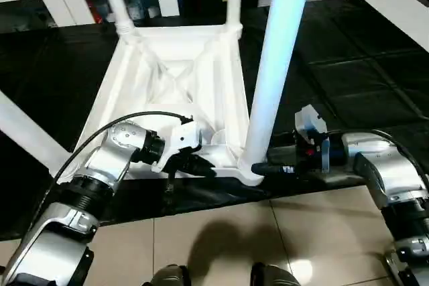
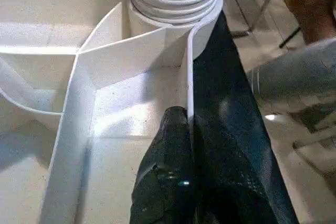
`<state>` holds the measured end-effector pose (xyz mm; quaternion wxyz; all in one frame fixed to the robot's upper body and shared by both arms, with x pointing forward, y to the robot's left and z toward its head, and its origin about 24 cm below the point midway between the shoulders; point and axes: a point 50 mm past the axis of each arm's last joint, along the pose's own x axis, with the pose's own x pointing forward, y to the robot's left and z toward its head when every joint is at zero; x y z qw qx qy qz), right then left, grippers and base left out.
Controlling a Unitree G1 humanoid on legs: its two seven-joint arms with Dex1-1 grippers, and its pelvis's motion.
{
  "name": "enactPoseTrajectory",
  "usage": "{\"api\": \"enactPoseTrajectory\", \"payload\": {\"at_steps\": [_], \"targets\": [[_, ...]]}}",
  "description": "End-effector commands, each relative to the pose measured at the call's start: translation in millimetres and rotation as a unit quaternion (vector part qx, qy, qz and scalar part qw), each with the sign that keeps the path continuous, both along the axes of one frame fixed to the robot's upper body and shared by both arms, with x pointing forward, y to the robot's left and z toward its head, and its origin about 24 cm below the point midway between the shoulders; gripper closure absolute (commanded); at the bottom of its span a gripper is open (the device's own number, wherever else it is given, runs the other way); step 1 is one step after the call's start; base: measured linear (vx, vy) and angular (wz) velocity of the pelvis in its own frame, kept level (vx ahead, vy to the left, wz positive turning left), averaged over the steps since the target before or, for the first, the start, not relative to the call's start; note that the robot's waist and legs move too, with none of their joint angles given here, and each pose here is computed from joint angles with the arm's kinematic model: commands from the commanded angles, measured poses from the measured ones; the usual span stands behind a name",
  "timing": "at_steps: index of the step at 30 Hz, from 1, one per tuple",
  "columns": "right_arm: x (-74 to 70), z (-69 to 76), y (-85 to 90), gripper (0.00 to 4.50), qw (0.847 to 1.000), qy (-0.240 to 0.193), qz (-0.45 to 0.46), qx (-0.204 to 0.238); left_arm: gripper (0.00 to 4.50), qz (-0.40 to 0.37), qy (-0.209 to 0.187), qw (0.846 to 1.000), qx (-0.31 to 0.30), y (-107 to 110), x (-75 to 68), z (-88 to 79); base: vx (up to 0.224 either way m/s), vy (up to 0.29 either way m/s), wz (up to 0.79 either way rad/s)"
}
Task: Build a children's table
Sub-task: Rotate leg to tighten
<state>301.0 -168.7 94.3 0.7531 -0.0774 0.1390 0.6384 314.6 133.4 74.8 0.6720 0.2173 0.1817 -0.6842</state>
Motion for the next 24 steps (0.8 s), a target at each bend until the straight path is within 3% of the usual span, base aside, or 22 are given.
{"api": "enactPoseTrajectory", "payload": {"at_steps": [1,18,21,24], "targets": [[2.2,5.6,1.8,1.33,1.000,-0.002,0.023,0.006,4.50,-0.055,0.010,0.998,0.015,-7.0,-3.8,0.9,0.000,0.000,0.00],[-4.7,2.7,8.7,2.49,0.996,0.034,0.077,0.022,4.50,-0.071,0.018,0.997,0.020,-6.8,-1.9,0.9,0.000,0.000,0.00],[-9.5,1.0,11.6,2.55,0.996,0.046,0.068,0.030,4.50,-0.044,0.018,0.999,0.009,-8.1,0.7,2.2,0.000,0.000,0.00],[-8.6,-5.8,29.6,2.55,0.999,0.034,-0.023,0.019,4.50,0.030,0.014,0.999,-0.018,-17.9,8.5,6.5,0.000,0.000,0.00]]}}
